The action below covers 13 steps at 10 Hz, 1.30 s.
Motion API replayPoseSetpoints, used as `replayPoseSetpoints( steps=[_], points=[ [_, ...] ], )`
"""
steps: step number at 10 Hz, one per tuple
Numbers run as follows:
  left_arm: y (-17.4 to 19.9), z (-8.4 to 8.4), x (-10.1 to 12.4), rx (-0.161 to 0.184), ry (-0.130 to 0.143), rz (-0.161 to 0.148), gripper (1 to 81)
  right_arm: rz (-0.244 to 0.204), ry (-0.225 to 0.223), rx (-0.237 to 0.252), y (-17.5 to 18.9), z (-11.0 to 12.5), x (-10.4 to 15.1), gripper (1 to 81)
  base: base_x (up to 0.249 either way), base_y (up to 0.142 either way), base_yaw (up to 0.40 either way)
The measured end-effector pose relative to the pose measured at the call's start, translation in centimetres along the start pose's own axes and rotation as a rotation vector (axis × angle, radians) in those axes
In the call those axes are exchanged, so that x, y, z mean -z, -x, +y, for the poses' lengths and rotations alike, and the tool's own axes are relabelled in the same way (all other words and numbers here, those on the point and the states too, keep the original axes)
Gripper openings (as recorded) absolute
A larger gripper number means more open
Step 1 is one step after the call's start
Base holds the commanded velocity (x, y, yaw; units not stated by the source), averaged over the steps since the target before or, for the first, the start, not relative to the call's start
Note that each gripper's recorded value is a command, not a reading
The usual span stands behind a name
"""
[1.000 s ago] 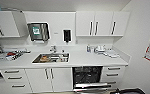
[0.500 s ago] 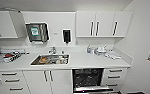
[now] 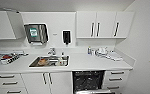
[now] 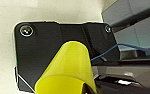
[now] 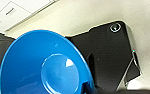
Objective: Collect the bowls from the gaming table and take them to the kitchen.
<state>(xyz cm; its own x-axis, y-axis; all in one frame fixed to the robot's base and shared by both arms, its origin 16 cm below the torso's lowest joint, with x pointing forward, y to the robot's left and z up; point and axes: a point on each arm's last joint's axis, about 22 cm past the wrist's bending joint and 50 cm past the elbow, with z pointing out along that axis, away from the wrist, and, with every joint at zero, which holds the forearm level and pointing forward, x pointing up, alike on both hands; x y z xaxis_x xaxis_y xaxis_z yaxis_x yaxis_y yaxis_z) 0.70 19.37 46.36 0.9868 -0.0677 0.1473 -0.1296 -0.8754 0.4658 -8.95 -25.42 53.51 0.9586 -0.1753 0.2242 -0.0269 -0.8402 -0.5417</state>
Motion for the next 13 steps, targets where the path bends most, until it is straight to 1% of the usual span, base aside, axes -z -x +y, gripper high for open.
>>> replayPoseSetpoints(
  steps=[2,3,4,13],
  points=[
    [0.25,0.01,0.02,0.001,0.0,-0.004,1.0,-0.02,0.002,-0.007,1.2,-0.06,0.3,1.0,0.117,0.0,0.0],
    [0.79,0.03,0.06,0.004,0.0,-0.012,1.0,-0.017,0.001,-0.006,1.03,-0.07,0.23,1.0,0.117,0.0,0.0],
    [0.92,0.04,0.08,0.005,0.0,-0.013,1.0,-0.015,0.001,-0.005,0.92,-0.04,0.23,1.0,0.117,0.0,0.0],
    [0.89,0.07,0.06,0.004,0.001,-0.013,1.0,-0.017,0.001,-0.003,1.0,-0.07,0.23,1.0,0.117,0.0,0.0]
  ],
)
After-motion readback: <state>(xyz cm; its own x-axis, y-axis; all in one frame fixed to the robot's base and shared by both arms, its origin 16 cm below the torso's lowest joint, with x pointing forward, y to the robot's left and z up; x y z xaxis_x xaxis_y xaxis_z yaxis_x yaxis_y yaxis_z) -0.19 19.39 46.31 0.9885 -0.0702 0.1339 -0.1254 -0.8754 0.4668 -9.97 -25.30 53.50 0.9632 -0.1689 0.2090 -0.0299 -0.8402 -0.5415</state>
